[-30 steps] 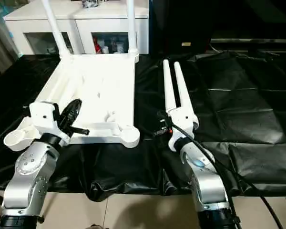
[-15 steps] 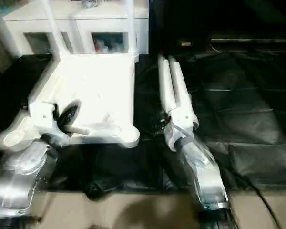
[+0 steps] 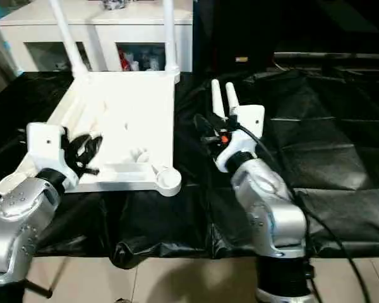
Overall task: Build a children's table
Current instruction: Rotate table base, then move to table
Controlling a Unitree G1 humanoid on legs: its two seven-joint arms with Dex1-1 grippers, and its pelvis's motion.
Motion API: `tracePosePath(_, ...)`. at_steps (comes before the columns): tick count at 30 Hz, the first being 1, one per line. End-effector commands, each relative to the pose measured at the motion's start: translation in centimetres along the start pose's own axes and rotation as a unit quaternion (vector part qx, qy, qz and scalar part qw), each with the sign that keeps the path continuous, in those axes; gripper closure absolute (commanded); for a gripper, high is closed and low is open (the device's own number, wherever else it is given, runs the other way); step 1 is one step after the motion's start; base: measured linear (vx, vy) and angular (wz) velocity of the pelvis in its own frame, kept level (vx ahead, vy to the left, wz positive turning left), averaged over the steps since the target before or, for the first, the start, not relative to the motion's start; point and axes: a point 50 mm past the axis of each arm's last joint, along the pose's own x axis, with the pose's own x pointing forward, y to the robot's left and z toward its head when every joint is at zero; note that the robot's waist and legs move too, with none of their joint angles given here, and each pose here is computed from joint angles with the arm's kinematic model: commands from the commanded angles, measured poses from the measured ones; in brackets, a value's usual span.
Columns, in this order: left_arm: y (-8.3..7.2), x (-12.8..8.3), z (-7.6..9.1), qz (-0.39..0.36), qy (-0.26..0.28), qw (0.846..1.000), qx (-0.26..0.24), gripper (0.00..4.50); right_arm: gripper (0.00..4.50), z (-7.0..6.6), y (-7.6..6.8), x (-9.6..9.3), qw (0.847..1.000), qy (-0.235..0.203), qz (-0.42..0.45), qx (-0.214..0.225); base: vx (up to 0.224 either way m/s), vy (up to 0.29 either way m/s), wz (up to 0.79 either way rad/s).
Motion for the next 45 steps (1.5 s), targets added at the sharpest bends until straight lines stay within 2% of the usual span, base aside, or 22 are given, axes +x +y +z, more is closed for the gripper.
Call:
tracePosePath(1,0.1,-0.3,-0.9,0.013,-0.004,1.0,0.006,2.47,2.57,-0.5,-0.4,-0.2,1.0,0.012,-0.001,-0.014,0.0,0.0,0.0)
tracePosePath(3,-0.1,-0.4,-1.1,0.014,-0.001,1.0,0.003,2.43,2.57,-0.7,-0.6,-0.2,1.0,0.018,-0.003,-0.023,0.0,0.0,0.0)
tracePosePath(4,-0.4,-0.5,-1.2,0.014,0.004,1.0,-0.005,2.35,2.37,-1.0,-1.0,-0.2,0.999,0.025,-0.01,-0.036,0.0,0.0,0.0)
tracePosePath(5,-0.5,-0.6,-1.2,0.015,0.004,1.0,-0.006,2.35,2.37,-1.1,-1.1,-0.2,0.999,0.026,-0.011,-0.039,0.0,0.0,0.0)
tracePosePath(7,-0.7,-0.6,-1.0,0.012,-0.002,1.0,-0.006,2.11,2.16,-1.2,-1.2,-0.3,0.999,0.027,-0.012,-0.045,0.0,0.0,0.0)
tracePosePath(10,-0.8,-0.8,-1.0,0.006,-0.009,1.0,-0.012,1.99,1.92,-1.4,-1.2,-0.5,0.998,0.026,-0.015,-0.047,0.0,0.0,0.0)
tracePosePath(12,-0.7,-0.8,-1.2,0.007,-0.009,1.0,-0.007,1.7,1.75,-1.4,-1.1,-0.6,0.998,0.023,-0.024,-0.052,0.0,0.0,0.0)
tracePosePath(16,-0.2,-0.5,-1.4,0.059,-0.017,0.993,0.103,1.59,1.55,-1.5,-1.2,-0.5,0.995,0.014,-0.053,-0.078,0.0,0.0,0.0)
tracePosePath(17,-0.2,-0.5,-1.3,0.064,-0.017,0.991,0.114,1.59,1.55,-1.5,-1.2,-0.5,0.995,0.014,-0.057,-0.08,0.0,0.0,0.0)
tracePosePath(19,-0.8,-0.2,-1.4,0.028,-0.011,0.995,0.094,1.59,1.55,-1.8,-0.7,-0.6,0.997,0.025,-0.032,-0.064,0.0,0.0,0.0)
tracePosePath(24,-1.3,0.2,-1.1,0.011,-0.022,0.998,0.066,1.59,1.55,-2.2,-0.4,-0.8,0.998,0.033,-0.017,-0.054,0.0,0.0,0.0)
tracePosePath(27,-1.6,0.3,-0.8,0.021,-0.032,0.999,0.032,1.59,1.55,-2.4,0.1,-0.3,0.999,0.033,-0.01,-0.035,0.0,0.0,0.0)
tracePosePath(31,-1.4,0.1,-0.9,0.032,-0.029,0.999,0.017,1.59,1.55,-2.3,0.5,0.1,0.999,0.032,-0.008,-0.025,0.0,0.0,0.0)
tracePosePath(45,-0.8,-0.3,-1.2,0.039,-0.015,0.999,0.029,1.59,1.55,-2.6,1.2,0.3,0.998,0.037,0.005,-0.046,0.027,0.01,-0.07)
